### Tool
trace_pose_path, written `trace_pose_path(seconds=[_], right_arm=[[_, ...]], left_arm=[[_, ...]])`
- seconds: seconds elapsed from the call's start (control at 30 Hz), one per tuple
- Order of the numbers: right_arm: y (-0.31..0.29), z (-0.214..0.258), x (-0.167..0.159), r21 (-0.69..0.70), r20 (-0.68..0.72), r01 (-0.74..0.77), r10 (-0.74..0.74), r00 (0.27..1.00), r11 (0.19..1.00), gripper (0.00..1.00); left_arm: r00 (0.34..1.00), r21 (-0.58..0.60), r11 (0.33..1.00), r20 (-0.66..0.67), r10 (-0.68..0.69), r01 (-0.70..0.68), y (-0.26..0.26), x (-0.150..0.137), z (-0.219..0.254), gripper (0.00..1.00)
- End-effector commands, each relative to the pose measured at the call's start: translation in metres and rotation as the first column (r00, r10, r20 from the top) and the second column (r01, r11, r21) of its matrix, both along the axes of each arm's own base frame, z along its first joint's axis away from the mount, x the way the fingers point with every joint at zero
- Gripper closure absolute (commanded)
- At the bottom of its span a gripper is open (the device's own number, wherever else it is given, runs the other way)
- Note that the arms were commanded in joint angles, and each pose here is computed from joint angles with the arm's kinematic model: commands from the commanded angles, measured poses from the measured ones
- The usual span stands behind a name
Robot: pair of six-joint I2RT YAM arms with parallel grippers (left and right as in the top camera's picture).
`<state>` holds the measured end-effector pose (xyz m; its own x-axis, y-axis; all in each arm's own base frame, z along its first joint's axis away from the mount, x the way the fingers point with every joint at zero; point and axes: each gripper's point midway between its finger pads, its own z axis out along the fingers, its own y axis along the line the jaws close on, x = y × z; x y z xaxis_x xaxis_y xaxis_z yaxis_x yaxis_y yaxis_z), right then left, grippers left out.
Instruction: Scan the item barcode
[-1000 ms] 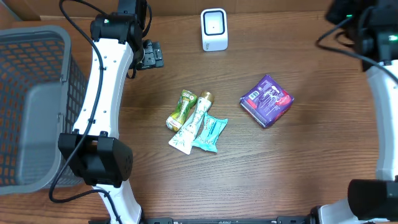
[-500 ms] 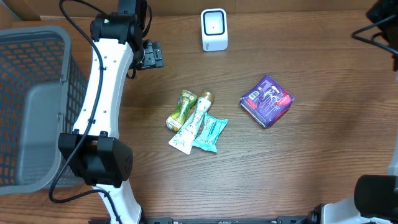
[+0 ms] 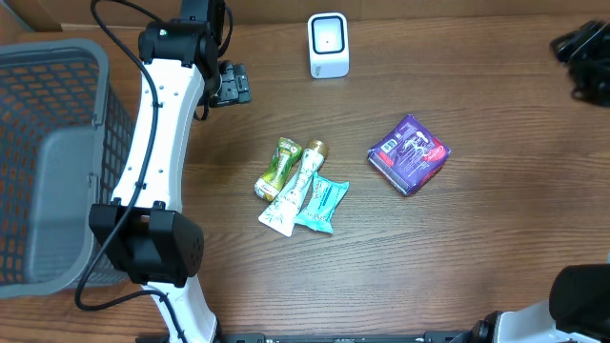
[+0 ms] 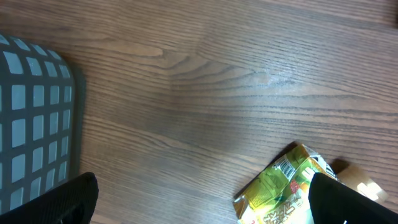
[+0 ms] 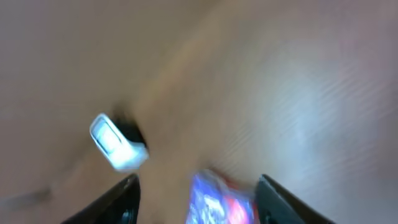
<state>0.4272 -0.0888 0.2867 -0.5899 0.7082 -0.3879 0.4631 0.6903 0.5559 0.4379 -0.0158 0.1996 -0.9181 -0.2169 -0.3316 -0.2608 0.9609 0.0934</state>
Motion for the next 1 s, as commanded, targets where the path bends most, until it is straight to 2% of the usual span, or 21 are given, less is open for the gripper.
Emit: trace_pose_path(seconds=[0.0, 0.07, 0.1, 0.13, 0.2, 0.3, 0.53, 0.73, 0.87, 0.97], right_arm=[[0.025, -0.046, -0.021, 0.108, -0.136, -0.078, 0.092, 0.986, 0.991, 0.34], [0.037, -0.070, -0.034, 0.145, -0.194, -0.129, 0.156, 0.968, 0.981, 0.32], [0.044, -0.085, -0.042, 0.167, -0.227, -0.153, 0.188, 0.956, 0.974, 0.28], [0.050, -0.098, -0.049, 0.188, -0.259, -0.161, 0.207, 0.943, 0.969, 0.18], [0.063, -0.126, -0.063, 0.220, -0.313, -0.186, 0.250, 0.916, 0.958, 0.11], [0.087, -0.165, -0.077, 0.279, -0.348, -0.216, 0.308, 0.885, 0.936, 0.09], [0.117, -0.224, -0.085, 0.265, -0.317, -0.290, 0.367, 0.875, 0.920, 0.08], [0.129, -0.259, -0.085, 0.264, -0.259, -0.271, 0.338, 0.905, 0.926, 0.08], [0.145, -0.267, -0.081, 0.267, -0.187, -0.304, 0.359, 0.914, 0.914, 0.03], [0.156, -0.269, -0.078, 0.262, -0.159, -0.324, 0.371, 0.915, 0.909, 0.03]], left_arm=[[0.999, 0.008, 1.000, 0.034, -0.005, 0.005, 0.001, 0.001, 0.013, 0.00], [0.999, 0.007, 1.000, 0.035, -0.005, 0.005, 0.001, 0.001, 0.013, 0.00], [0.999, 0.007, 1.000, 0.035, -0.005, 0.005, 0.001, 0.001, 0.013, 0.00], [0.999, 0.007, 1.000, 0.035, -0.005, 0.005, 0.001, 0.001, 0.013, 0.00], [0.999, 0.007, 1.000, 0.035, -0.006, 0.006, 0.001, 0.001, 0.013, 0.00], [0.999, 0.007, 1.000, 0.035, -0.006, 0.006, 0.001, 0.001, 0.013, 0.00], [0.999, 0.007, 1.000, 0.034, -0.005, 0.005, 0.001, 0.001, 0.013, 0.00], [0.999, 0.007, 1.000, 0.035, -0.006, 0.006, 0.001, 0.001, 0.013, 0.00], [0.999, 0.007, 1.000, 0.034, -0.005, 0.005, 0.001, 0.001, 0.013, 0.00], [0.999, 0.007, 1.000, 0.035, -0.006, 0.005, 0.001, 0.001, 0.013, 0.00]])
